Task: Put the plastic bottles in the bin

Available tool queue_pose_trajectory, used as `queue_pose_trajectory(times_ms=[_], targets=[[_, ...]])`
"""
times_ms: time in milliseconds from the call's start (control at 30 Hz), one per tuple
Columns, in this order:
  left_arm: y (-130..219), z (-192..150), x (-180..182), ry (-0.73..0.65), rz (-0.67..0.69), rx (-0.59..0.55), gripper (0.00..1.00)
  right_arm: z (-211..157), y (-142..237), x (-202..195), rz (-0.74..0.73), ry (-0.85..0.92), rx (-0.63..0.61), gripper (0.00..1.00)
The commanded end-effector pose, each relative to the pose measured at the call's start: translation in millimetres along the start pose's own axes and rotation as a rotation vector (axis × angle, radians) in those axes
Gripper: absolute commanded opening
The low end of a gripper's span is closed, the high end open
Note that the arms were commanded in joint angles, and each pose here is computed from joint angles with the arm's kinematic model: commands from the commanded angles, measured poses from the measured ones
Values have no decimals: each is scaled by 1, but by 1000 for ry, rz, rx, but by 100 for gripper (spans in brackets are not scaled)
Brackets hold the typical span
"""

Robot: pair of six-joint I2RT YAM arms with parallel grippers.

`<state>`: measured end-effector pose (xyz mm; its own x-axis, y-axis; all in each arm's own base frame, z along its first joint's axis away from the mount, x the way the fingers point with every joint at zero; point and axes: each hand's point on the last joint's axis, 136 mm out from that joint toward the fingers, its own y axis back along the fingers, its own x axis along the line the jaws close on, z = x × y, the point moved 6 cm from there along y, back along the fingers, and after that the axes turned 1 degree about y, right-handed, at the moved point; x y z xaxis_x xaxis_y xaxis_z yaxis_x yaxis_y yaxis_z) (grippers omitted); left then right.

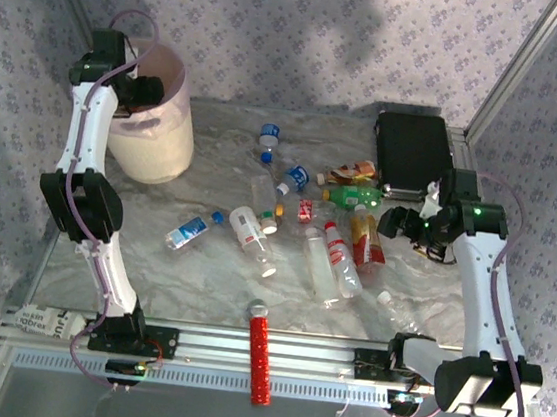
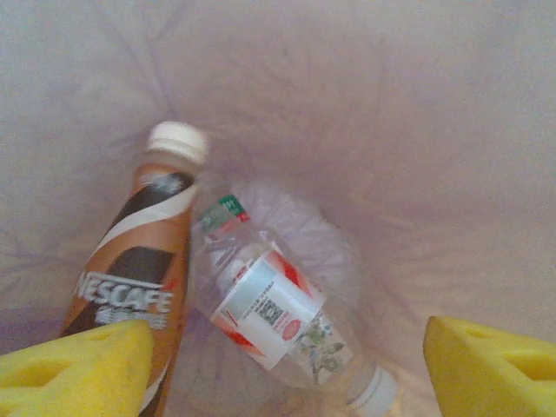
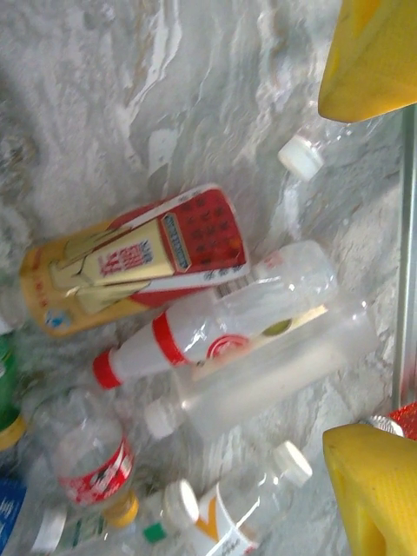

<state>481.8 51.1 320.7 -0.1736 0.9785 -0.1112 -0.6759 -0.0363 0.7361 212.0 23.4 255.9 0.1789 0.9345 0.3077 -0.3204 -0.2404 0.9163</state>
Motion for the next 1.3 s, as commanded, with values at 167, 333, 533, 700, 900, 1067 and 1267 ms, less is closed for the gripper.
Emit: queue_pose_trajectory(times_ms=[167, 333, 533, 700, 900, 1067, 1267], targets=[[76, 42, -17, -17, -54, -143, 85, -33, -36, -17, -59, -2, 143, 91], [128, 54, -27, -30, -85, -235, 89, -30, -71, -4, 61, 33, 161, 94], [173, 38, -44, -71, -112, -243, 92, -18, -98, -1, 56, 95, 157, 99], [196, 11, -61, -143, -113, -184, 93, -11, -116, 3, 79, 127, 175, 99], [211, -20, -82, -160, -235, -195, 91, -10, -138, -4, 45, 118, 217, 99], [201, -66, -76, -67, -293, -189, 88, -9, -147, -5, 51, 107, 231, 98], [176, -117, -86, -18, -341, -95, 88, -9, -154, -13, -4, 94, 247, 93]])
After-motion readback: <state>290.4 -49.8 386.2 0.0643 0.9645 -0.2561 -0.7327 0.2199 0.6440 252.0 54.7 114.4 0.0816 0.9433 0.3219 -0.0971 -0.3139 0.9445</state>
